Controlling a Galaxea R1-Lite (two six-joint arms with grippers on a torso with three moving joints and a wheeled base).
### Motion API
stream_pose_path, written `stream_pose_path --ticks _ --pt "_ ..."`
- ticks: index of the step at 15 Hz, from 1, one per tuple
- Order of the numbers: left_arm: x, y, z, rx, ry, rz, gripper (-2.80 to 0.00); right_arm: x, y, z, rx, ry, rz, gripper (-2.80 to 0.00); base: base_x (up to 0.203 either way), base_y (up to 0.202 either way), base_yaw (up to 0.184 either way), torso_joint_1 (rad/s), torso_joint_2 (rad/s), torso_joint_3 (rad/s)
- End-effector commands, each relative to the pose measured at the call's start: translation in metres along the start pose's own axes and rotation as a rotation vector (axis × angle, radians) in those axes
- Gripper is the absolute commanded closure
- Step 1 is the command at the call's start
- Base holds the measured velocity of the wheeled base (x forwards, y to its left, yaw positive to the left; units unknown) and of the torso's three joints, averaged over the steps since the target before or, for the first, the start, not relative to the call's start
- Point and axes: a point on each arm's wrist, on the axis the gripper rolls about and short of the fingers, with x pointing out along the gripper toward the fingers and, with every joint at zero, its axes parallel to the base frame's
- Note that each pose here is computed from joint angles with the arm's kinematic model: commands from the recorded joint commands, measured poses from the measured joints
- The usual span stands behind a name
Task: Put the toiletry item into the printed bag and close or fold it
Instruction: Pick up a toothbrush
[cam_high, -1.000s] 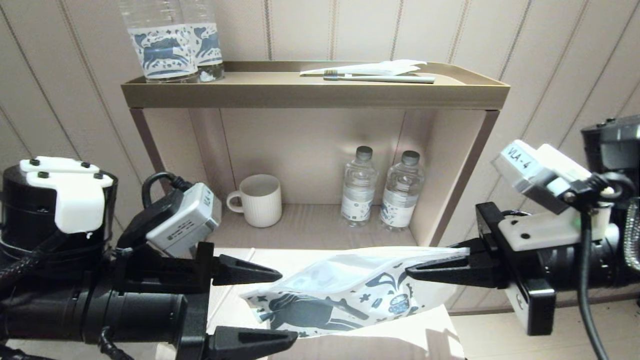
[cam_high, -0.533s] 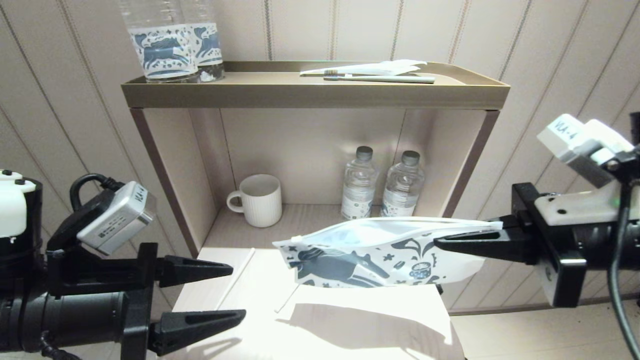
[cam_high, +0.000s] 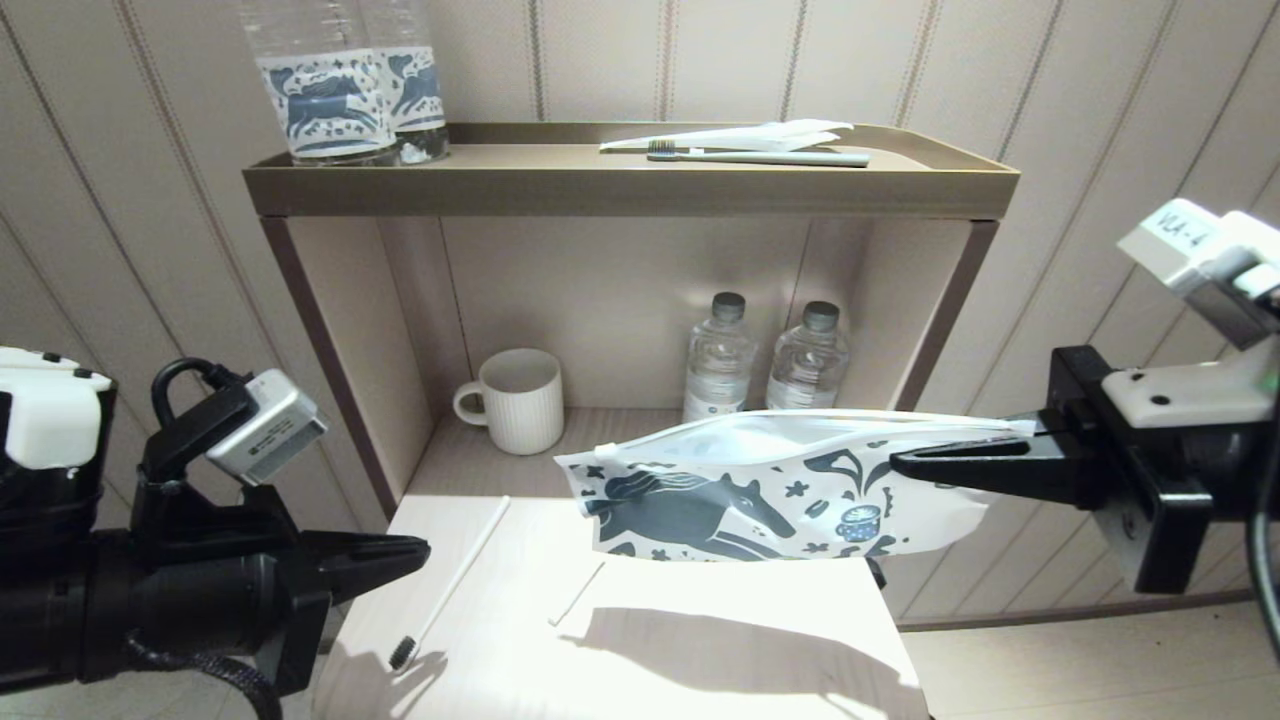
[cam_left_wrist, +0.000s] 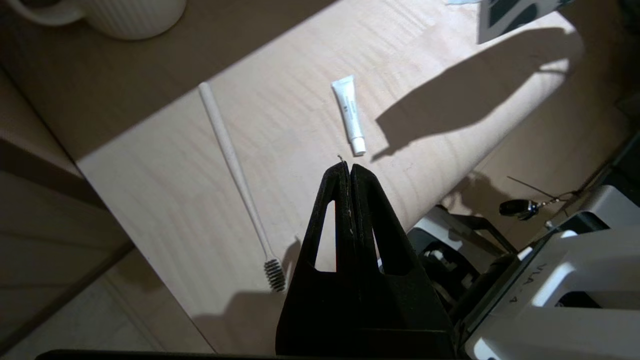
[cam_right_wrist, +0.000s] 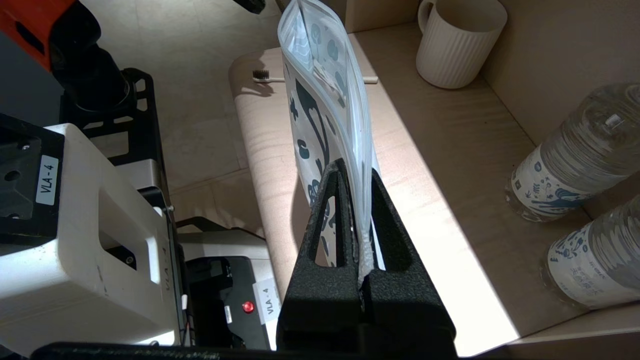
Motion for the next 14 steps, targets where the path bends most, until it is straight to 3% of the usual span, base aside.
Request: stream_pose_path --ticks 1,2,8,14 --pt "0.020 0.007 -0.001 -0.032 0.064 0.029 0.00 0.000 0.000 0.000 -0.002 -0.002 0.004 0.00 0.000 0.000 0.000 0.000 0.00 0.000" --pt "0.029 0.010 -0.003 -0.049 0.094 0.063 -2.80 0.000 0.000 0.000 -0.002 -0.002 0.004 0.00 0.000 0.000 0.000 0.000 0.00 0.000" --pt "0.068 0.023 -0.021 -0.122 0.249 0.237 -2.80 0.005 -0.001 -0.004 0.012 0.011 0.020 0.00 0.000 0.000 0.000 0.000 0.00 0.000" --pt "0.106 0.036 -0.030 -0.112 0.281 0.307 -2.80 0.006 -0.002 -0.006 0.019 0.016 0.024 0.00 0.000 0.000 0.000 0.000 0.00 0.000"
